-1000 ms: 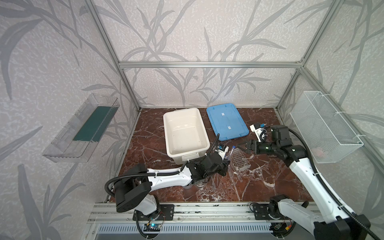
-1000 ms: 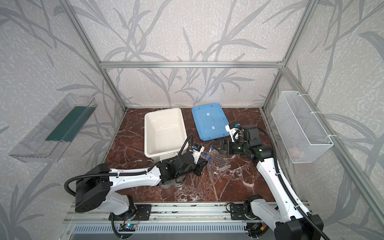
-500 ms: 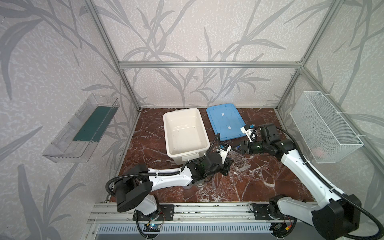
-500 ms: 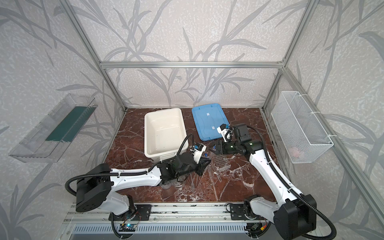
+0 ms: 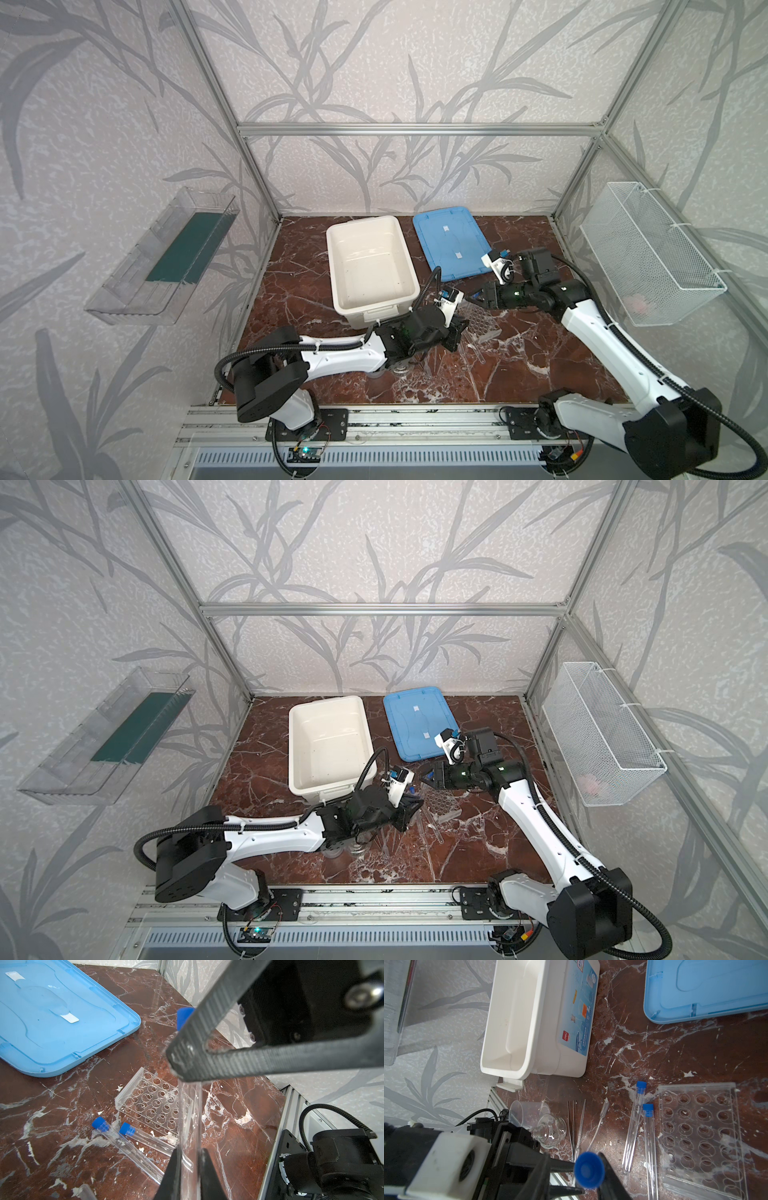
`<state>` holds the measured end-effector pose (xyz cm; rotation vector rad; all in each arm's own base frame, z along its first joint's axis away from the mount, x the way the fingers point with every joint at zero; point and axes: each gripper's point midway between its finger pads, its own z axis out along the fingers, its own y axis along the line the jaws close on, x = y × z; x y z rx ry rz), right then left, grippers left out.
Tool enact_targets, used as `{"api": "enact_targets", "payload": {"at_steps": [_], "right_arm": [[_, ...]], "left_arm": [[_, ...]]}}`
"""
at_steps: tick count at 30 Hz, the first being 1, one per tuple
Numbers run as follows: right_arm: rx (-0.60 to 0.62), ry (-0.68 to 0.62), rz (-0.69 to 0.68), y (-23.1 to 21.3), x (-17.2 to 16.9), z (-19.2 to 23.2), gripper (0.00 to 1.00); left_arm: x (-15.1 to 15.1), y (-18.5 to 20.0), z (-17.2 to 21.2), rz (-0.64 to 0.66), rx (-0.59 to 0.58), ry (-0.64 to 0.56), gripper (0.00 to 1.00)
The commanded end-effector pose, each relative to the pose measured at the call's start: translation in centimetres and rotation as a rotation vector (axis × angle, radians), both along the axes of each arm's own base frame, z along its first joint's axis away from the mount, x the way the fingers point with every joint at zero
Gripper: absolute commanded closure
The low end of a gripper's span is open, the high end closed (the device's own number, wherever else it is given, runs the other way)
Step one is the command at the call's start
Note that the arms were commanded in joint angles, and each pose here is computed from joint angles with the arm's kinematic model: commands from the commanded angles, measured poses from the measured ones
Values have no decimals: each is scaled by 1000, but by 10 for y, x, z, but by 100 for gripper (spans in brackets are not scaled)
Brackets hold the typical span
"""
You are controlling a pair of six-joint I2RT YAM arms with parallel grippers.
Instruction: Organize the chemistry lab equipment
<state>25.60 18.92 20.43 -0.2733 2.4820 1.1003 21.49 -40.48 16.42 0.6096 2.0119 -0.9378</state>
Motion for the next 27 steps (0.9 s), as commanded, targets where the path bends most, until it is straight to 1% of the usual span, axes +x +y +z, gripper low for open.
{"api": "enact_targets", "payload": {"at_steps": [1,7,13,19,20,22,25,27], "right_arm": [[17,-15,5,1,-3,3,66],[4,-19,-1,-1,-3,-1,74],[-9,-23,-11,-3,-3,-4,78],[-27,-49,-33,-7,-1,-6,82],[-27,-56,-37,-8,0,-6,81],[-29,-75,-52,-10,2,-5,81],[-65,-113,-83,-17,7,-5,82],[-110,-174,-111,-25,13,1,82]], "left_arm": [[-2,-6,2,-13,-19,3,88],[-2,-7,0,-13,-13,5,87],[0,-8,0,-6,-11,7,86],[0,-9,-1,-3,-13,13,79],[0,-9,-1,-1,-15,14,76],[0,-10,0,-1,-21,17,63],[-1,-12,5,-4,-44,27,35],[2,-12,13,30,-80,67,23]]}}
